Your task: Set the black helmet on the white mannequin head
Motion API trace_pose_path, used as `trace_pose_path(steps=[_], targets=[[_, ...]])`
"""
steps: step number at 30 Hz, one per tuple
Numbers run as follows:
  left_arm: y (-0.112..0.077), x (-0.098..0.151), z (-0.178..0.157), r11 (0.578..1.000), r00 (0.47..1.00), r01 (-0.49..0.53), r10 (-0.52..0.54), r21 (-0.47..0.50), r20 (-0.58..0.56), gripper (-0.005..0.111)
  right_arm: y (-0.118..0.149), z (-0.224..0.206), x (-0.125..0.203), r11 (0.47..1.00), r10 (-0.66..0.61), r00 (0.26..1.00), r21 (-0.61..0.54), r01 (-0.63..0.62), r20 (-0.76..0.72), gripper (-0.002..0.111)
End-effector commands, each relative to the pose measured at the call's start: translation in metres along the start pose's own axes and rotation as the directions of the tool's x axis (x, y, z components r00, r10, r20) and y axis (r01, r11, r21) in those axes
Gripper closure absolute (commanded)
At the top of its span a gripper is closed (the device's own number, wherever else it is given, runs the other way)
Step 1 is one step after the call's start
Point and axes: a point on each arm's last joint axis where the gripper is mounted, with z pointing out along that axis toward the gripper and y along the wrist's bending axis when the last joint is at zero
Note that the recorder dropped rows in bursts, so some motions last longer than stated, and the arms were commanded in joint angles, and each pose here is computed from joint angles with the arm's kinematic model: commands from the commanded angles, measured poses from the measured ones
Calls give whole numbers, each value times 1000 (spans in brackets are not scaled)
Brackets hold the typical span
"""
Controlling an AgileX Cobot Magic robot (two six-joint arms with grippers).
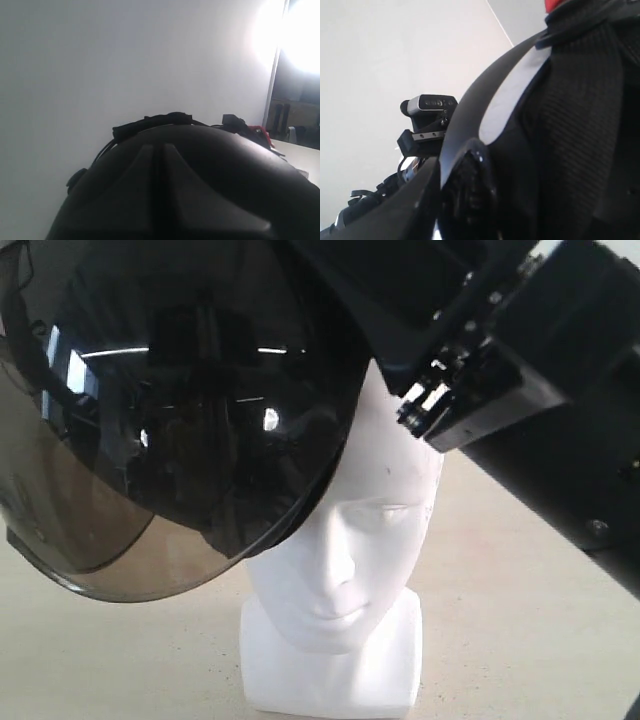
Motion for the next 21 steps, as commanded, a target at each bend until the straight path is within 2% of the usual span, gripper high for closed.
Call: trace_pose_path(steps=[1, 14, 21], targets=[[4, 13, 7, 999, 997, -9, 12, 39, -74, 102, -6, -9, -14, 992, -94, 989, 98, 83, 115, 109], [12, 39, 21, 985, 985, 51, -22, 168, -169, 102, -18, -22, -10, 971, -144, 982, 211, 117, 118, 109], [2, 59, 40, 968, 974, 65, -8, 241, -228, 102, -20, -23, -12, 962, -161, 978, 244, 126, 132, 109]])
